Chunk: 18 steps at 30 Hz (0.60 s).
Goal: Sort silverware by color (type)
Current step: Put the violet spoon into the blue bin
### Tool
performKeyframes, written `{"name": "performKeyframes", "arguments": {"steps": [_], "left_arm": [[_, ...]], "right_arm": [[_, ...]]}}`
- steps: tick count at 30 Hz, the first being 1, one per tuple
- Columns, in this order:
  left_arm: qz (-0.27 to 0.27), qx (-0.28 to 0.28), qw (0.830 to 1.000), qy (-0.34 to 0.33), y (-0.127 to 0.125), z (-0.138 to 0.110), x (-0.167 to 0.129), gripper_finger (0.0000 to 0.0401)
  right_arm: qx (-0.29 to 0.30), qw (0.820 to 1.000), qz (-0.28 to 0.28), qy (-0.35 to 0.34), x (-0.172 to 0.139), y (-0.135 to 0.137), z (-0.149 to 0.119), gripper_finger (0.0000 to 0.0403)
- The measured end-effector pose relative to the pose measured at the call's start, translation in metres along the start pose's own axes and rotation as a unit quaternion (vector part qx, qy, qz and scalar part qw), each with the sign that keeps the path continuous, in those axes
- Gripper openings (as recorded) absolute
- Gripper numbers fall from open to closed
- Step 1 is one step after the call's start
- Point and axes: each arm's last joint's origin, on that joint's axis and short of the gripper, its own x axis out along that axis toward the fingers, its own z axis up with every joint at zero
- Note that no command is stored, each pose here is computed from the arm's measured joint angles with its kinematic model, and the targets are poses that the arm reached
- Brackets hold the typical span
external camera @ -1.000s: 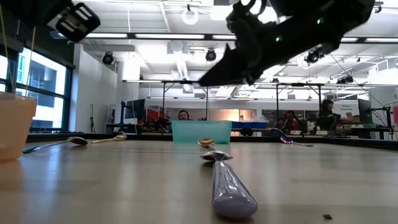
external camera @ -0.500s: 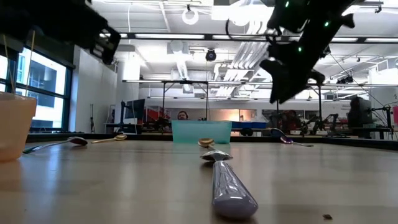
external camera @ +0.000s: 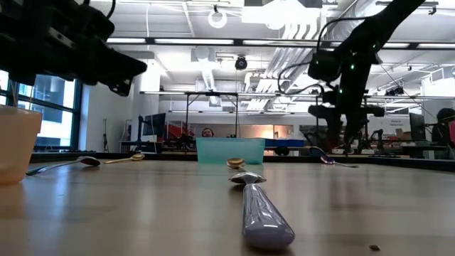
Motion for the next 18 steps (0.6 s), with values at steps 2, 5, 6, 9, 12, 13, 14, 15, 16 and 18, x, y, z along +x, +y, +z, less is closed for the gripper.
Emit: {"name": "performKeyframes", "arguments": {"steps": [2,5,6,9,12,13,14,15,16,18], "left_arm": [[0.015,-0.001,1.000,0.001,0.005,0.000,0.000,0.0000],[0.033,-0.002,0.999,0.001,0.011,0.000,-0.001,0.0001],[0.037,-0.003,0.999,0.001,0.013,0.000,-0.001,0.0000],[0.049,-0.004,0.999,0.001,0.017,0.000,-0.002,0.0000],[0.058,-0.006,0.998,0.001,0.021,0.000,-0.003,0.0000],[0.061,-0.006,0.998,0.000,0.022,0.000,-0.003,0.0000],[0.064,-0.006,0.998,0.000,0.023,0.000,-0.003,0.0000],[0.067,-0.004,0.998,0.000,0.024,0.000,-0.003,0.0000],[0.071,-0.004,0.998,0.000,0.025,0.000,-0.003,0.0000],[0.078,-0.004,0.997,0.000,0.028,0.001,-0.004,0.0000]], "right_arm": [[-0.001,1.000,-0.003,0.011,0.010,-0.003,0.003,0.0159],[-0.002,1.000,-0.007,0.028,0.025,-0.006,0.006,0.0154],[-0.001,0.999,-0.011,0.032,0.029,-0.006,0.006,0.0152],[0.000,0.999,-0.015,0.036,0.042,-0.005,0.006,0.0145],[0.000,0.999,-0.021,0.044,0.053,-0.004,0.006,0.0133],[0.000,0.999,-0.024,0.048,0.056,-0.005,0.005,0.0128],[0.000,0.998,-0.027,0.053,0.059,-0.005,0.004,0.0122],[0.000,0.998,-0.029,0.056,0.062,-0.005,0.004,0.0116],[0.000,0.998,-0.029,0.057,0.064,-0.005,0.004,0.0110],[-0.006,0.998,-0.032,0.062,0.067,-0.004,0.003,0.0095]]}}
